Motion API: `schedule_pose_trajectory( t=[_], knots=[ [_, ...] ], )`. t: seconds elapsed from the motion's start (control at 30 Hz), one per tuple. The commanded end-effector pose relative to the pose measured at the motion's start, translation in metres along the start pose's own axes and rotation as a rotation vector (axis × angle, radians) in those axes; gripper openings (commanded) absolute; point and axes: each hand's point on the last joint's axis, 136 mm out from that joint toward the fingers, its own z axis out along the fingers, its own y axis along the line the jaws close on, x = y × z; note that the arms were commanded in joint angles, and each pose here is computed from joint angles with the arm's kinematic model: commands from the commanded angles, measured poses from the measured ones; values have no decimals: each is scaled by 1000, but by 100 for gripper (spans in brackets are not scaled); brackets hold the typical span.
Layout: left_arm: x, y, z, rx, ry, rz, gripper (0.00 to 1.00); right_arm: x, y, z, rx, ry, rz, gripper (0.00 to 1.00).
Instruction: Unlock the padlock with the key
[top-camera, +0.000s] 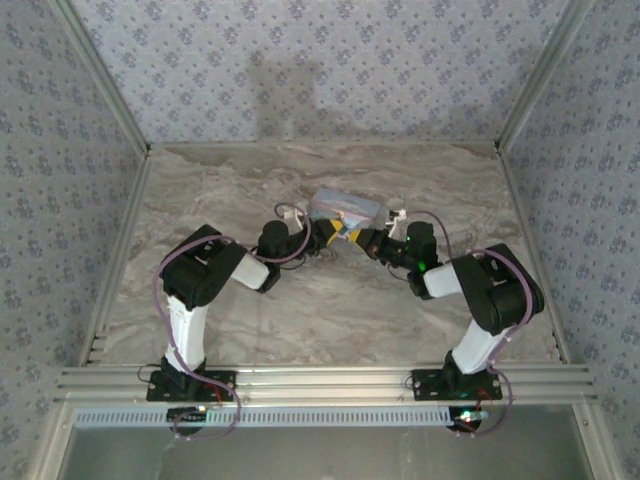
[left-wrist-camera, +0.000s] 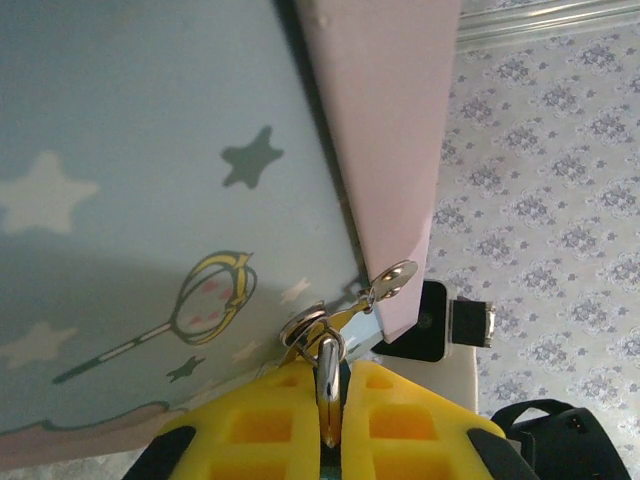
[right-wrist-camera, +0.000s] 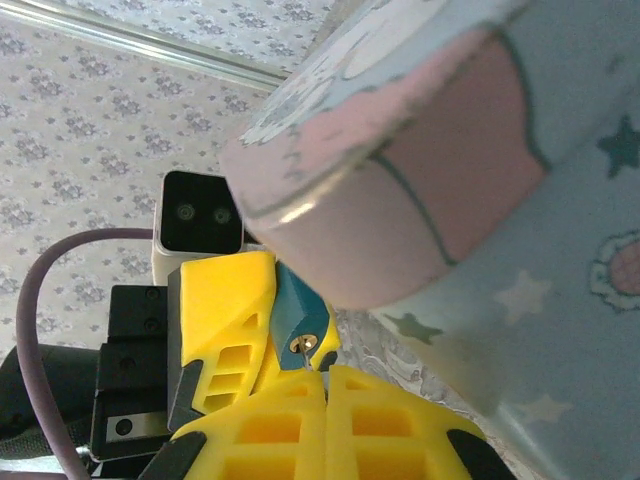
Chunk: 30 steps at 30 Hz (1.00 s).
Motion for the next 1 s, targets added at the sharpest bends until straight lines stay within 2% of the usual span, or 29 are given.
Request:
schedule_pose_trajectory(
  t=[0.0, 0.3, 0.5, 0.77, 0.97],
  knots=[
    [34, -59, 5, 191, 158, 74, 0, -15, 5, 3, 70, -50, -130, 0],
    [34, -60, 6, 193, 157, 74, 0, -13, 17, -2, 92, -20, -294, 0],
    [35, -59, 6, 192, 161, 75, 0, -27, 26, -4, 0, -51, -180, 0],
    [37, -59, 6, 190, 163, 75, 0, -27, 32, 4, -46, -45, -100, 0],
    [38, -59, 5, 190, 164, 74, 0, -15, 31, 5, 90, -32, -301, 0]
  ],
)
